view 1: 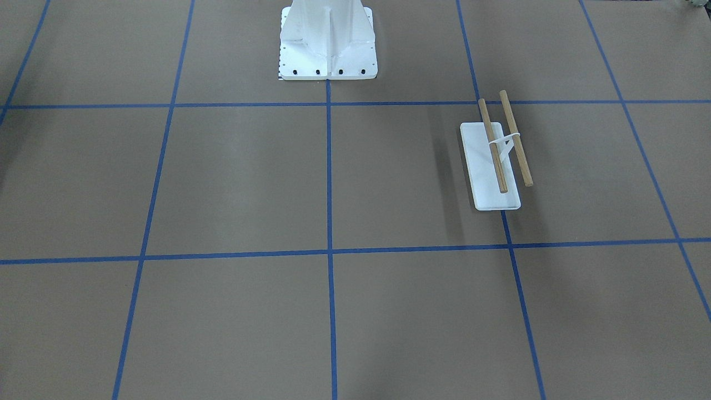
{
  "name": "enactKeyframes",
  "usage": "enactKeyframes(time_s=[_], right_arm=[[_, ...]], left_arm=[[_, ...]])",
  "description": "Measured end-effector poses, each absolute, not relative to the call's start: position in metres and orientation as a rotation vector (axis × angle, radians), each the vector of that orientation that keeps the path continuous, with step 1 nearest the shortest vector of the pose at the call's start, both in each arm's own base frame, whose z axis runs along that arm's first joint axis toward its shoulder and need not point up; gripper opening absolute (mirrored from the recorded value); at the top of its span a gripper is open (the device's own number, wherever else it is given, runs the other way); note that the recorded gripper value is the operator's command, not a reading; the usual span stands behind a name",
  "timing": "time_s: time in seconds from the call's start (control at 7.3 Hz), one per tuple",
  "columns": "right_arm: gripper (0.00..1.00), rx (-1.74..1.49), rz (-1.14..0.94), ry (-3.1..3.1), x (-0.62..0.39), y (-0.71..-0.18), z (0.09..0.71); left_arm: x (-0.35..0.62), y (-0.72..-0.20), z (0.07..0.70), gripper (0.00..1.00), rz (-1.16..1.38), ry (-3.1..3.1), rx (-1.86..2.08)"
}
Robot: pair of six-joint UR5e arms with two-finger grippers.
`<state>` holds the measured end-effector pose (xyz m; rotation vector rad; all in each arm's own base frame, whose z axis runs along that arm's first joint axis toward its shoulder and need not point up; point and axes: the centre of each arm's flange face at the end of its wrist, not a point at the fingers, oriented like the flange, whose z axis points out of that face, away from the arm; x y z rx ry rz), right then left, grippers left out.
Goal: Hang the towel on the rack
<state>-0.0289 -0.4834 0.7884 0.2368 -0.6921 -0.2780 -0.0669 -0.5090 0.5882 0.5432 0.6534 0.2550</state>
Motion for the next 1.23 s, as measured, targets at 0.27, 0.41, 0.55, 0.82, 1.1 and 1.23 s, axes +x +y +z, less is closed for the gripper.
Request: enactKeyframes(time_s=[0.27,0.41,0.55,0.82,1.1,1.23], right_arm=[[0.53,0.225,-0.284,-0.689,-0.0336,-0.4803,0.7928],[0.52,0.221,-0.284,-0.688,-0.0337,-0.4783,0.7948],[0.38,0.219,-0.284,-0.687,-0.0336,-0.4772,0.7958],[0.33,0.217,-0.283,-0.686,-0.0333,-0.4759,0.7971],[0.32,0.216,-0.281,-0.679,-0.0326,-0.4756,0.7983],[0.07,0.215,-0.280,-0.675,-0.0322,-0.4753,0.7989]], left_arm=[[-0.0669,-0.5089,0.5888,0.99,0.255,0.653,0.542],[-0.0669,-0.5087,0.5894,0.99,0.255,0.653,0.541],[-0.0669,-0.5085,0.5900,0.99,0.255,0.653,0.540],[-0.0669,-0.5078,0.5910,0.99,0.254,0.654,0.538],[-0.0669,-0.5072,0.5916,0.99,0.254,0.654,0.537],[-0.0669,-0.5068,0.5919,0.99,0.254,0.654,0.537]])
